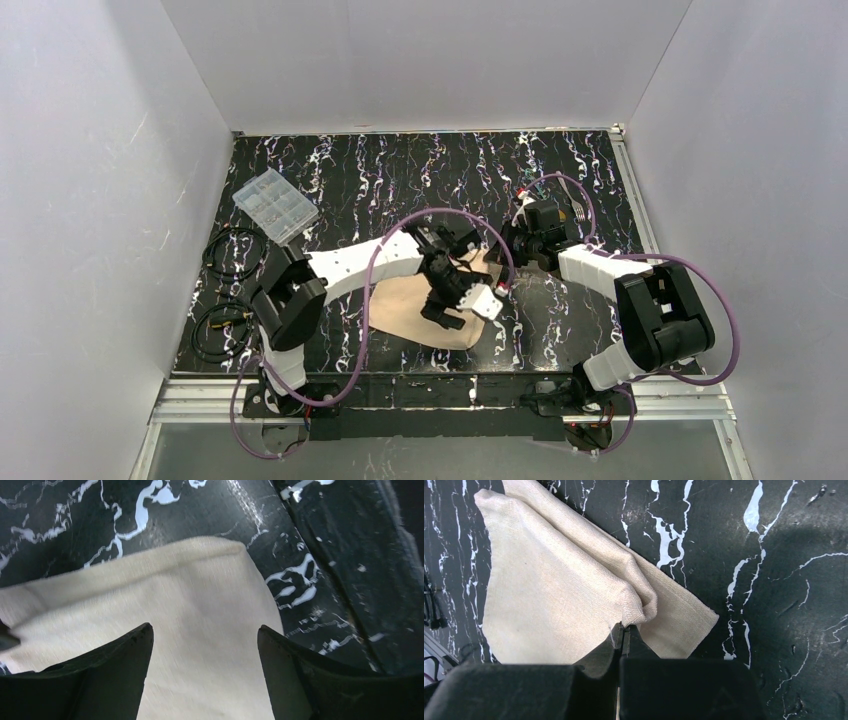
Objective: Fold the napkin into a case and place the utensils inside
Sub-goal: Pick up the lower triangle-folded napkin from the center of the board.
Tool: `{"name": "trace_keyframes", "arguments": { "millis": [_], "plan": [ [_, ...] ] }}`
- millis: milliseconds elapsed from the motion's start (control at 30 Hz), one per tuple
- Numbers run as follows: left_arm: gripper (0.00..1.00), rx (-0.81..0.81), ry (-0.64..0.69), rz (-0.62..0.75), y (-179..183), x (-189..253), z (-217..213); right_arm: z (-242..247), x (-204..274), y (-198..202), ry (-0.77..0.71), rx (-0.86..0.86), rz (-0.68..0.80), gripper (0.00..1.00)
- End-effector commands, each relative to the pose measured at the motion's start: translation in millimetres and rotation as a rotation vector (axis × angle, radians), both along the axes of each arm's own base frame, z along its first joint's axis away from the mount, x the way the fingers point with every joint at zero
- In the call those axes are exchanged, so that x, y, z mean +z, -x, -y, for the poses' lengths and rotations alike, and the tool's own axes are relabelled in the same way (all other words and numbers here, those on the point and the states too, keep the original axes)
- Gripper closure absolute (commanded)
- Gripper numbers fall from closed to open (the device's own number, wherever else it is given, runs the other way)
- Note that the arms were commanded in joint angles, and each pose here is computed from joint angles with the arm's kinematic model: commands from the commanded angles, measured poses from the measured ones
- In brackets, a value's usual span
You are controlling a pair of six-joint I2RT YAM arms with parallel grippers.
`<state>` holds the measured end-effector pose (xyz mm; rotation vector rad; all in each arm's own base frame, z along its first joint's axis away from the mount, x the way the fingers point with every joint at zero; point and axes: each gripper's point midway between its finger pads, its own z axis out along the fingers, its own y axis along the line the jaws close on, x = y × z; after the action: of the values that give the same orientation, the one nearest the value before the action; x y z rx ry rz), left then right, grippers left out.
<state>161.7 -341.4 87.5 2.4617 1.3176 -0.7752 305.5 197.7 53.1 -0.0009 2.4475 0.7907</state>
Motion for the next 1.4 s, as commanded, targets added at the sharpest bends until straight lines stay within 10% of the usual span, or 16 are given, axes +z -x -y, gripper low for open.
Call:
{"name": "trace_keyframes", "arguments": {
  "millis": [0,800,1367],
  "plan": [
    [0.26,-0.102,0.128,0.206,-10.4,-9.8,37.0,-8.7,14.2,-3.2,-0.059,0.019,0.036,0.99],
    [0.61,-0.024,-0.019,0.301,-35.0,-66.0,88.8,-7.5,16.9,2.1,-0.05,0.041,0.042,0.99],
    [0.66,-0.021,-0.116,0.253,-24.2,-76.5,64.9,39.2,-1.8,9.4,0.081,-0.051,-0.008,0.99]
  ]
}}
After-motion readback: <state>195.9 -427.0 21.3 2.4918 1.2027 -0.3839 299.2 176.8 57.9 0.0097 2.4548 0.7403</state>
